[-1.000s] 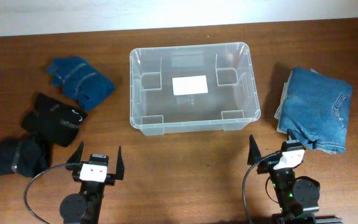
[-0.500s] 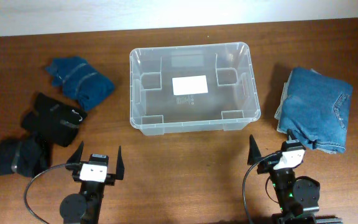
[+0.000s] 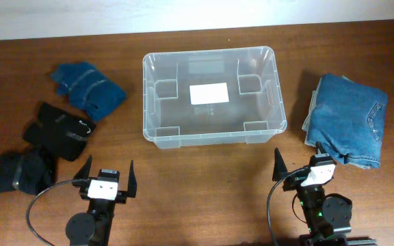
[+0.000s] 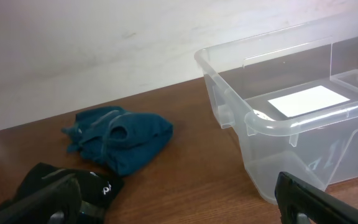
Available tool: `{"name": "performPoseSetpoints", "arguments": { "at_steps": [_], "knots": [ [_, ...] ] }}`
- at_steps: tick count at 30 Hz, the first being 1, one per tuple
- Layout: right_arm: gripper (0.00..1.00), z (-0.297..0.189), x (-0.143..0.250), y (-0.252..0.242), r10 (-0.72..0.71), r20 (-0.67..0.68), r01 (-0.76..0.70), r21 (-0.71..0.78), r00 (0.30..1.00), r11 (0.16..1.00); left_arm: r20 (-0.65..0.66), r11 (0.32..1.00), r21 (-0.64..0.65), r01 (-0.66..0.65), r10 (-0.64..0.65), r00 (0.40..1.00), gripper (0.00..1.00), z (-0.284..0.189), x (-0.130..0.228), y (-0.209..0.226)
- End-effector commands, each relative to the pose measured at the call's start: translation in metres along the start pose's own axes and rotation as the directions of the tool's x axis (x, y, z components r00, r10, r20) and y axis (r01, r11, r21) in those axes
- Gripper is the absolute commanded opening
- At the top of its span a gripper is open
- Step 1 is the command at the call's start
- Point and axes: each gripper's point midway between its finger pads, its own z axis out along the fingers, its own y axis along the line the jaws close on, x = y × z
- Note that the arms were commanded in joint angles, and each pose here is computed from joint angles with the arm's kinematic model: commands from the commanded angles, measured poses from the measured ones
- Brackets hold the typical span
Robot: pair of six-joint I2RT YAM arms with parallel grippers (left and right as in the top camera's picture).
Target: Pack container
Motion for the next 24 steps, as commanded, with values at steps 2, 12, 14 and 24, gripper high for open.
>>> {"name": "performPoseSetpoints", "arguments": {
  "at_steps": [2, 12, 14, 24],
  "knots": [
    [0.98, 0.000, 0.001, 0.002, 0.001, 0.001, -0.001, -0.016, 1.000, 1.000, -0.009, 1.000, 0.022, -0.007, 0.007, 1.000, 0.99, 0.000, 0.001, -0.003],
    [0.98, -0.001, 0.001, -0.014, 0.001, 0.001, -0.001, 0.078, 1.000, 0.997, -0.009, 1.000, 0.022, -0.007, 0.007, 1.000, 0.99, 0.000, 0.001, -0.003],
    [0.98, -0.001, 0.001, -0.019, 0.001, 0.001, -0.001, 0.106, 1.000, 0.994, -0.009, 1.000, 0.022, -0.007, 0.007, 1.000, 0.99, 0.000, 0.001, -0.003],
    [0.98, -0.001, 0.004, -0.019, 0.007, -0.008, -0.006, 0.110, 1.000, 0.994, -0.009, 1.000, 0.022, -0.007, 0.007, 1.000, 0.99, 0.000, 0.001, -0.003]
  ]
}}
